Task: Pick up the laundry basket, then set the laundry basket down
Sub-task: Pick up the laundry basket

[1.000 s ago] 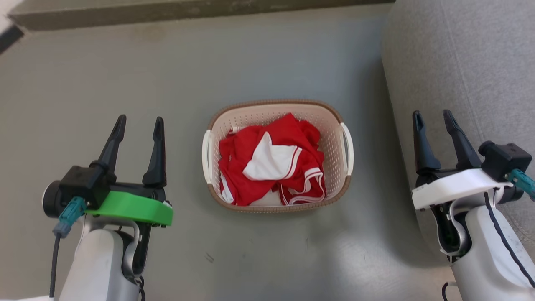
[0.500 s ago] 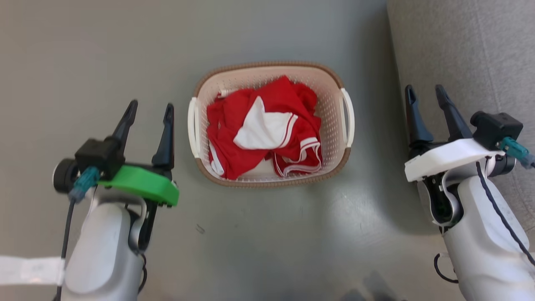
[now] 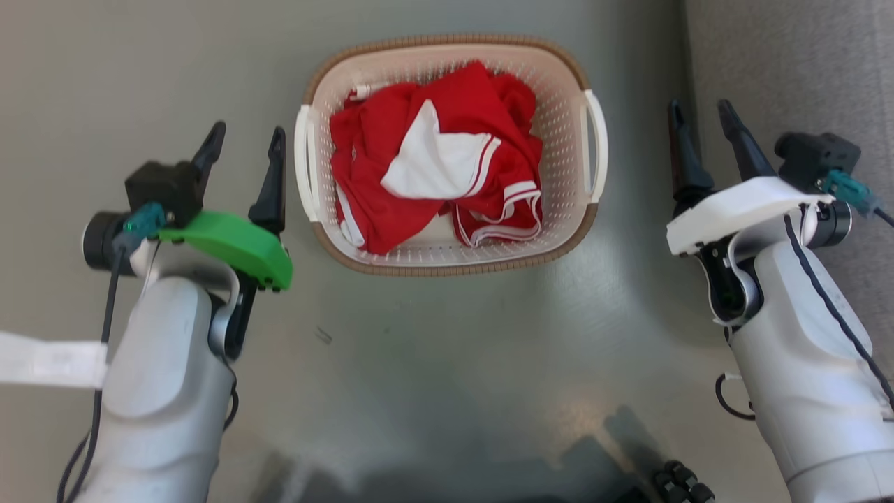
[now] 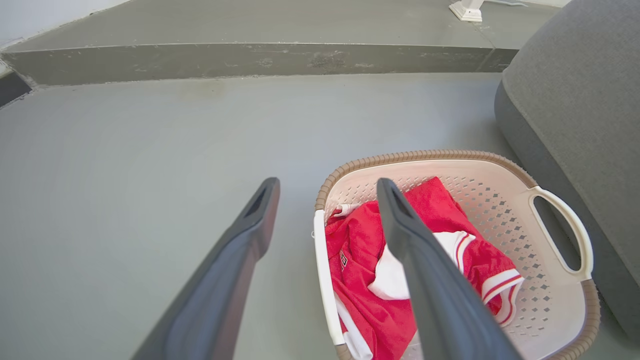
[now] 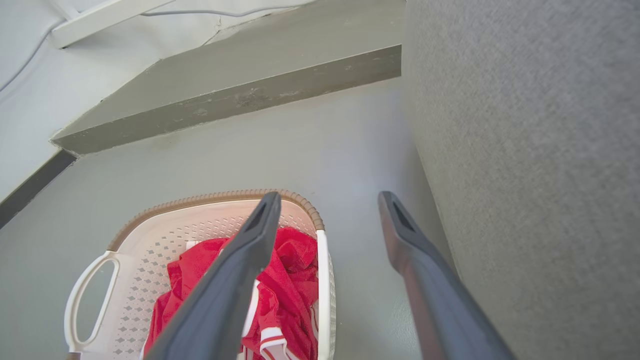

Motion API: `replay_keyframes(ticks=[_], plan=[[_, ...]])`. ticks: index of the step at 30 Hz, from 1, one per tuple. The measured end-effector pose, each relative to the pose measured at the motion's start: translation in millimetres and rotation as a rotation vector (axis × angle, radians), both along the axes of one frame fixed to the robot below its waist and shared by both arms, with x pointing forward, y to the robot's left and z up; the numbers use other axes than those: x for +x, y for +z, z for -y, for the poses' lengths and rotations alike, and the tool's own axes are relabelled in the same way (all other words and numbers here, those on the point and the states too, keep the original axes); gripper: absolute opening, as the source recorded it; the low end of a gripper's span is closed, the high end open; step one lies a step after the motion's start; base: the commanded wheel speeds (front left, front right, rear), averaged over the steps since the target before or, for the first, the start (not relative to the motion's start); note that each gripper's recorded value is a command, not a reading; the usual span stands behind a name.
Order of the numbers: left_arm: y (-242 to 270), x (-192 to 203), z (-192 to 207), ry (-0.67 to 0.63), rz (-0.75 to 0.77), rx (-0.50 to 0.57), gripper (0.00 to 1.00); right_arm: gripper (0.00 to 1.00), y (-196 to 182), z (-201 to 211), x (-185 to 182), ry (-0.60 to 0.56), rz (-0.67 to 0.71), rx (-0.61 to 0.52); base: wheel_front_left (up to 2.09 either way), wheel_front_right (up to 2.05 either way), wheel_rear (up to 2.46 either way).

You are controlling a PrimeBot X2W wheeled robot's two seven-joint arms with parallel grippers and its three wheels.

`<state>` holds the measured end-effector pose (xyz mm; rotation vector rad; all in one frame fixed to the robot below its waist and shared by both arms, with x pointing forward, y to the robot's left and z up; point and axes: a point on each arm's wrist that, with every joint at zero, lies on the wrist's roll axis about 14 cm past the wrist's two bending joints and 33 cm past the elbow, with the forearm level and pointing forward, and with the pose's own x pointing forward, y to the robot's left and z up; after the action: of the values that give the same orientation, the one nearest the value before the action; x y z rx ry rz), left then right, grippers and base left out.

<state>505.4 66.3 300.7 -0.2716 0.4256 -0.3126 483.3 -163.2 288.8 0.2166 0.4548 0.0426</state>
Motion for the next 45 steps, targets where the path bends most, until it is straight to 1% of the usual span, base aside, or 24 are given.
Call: replay_keyframes(ticks=[11,13,22,30,35,38,45], plan=[[-47.3,17.2,10.1,-0.035,-0.099,0.006,1.00,1.00,-51.9,-12.7,14.8,0.024,-0.113,0.025,0.00,0.00,0.00],[-61.6,16.9,13.2,-0.043,-0.132,0.003,1.00,1.00,-66.1,-18.5,16.4,0.039,-0.148,0.037,0.00,0.00,0.00],[-101.4,9.5,24.9,-0.091,-0.234,0.008,1.00,1.00,-105.8,-26.6,13.9,0.066,-0.245,0.043,0.00,0.00,0.00],[-130.0,8.6,23.5,-0.091,-0.298,0.017,1.00,1.00,-131.9,-29.1,15.9,0.059,-0.299,0.058,0.00,0.00,0.00],[-148.6,-4.5,24.3,-0.110,-0.367,0.027,1.00,1.00,-149.2,-36.5,6.7,0.085,-0.353,0.065,0.00,0.00,0.00],[-155.0,-10.7,27.0,-0.120,-0.396,0.025,1.00,1.00,-156.1,-39.3,4.9,0.079,-0.379,0.082,0.00,0.00,0.00],[-160.4,-4.1,35.1,-0.152,-0.402,0.023,1.00,1.00,-165.1,-48.2,10.7,0.084,-0.398,0.111,0.00,0.00,0.00]])
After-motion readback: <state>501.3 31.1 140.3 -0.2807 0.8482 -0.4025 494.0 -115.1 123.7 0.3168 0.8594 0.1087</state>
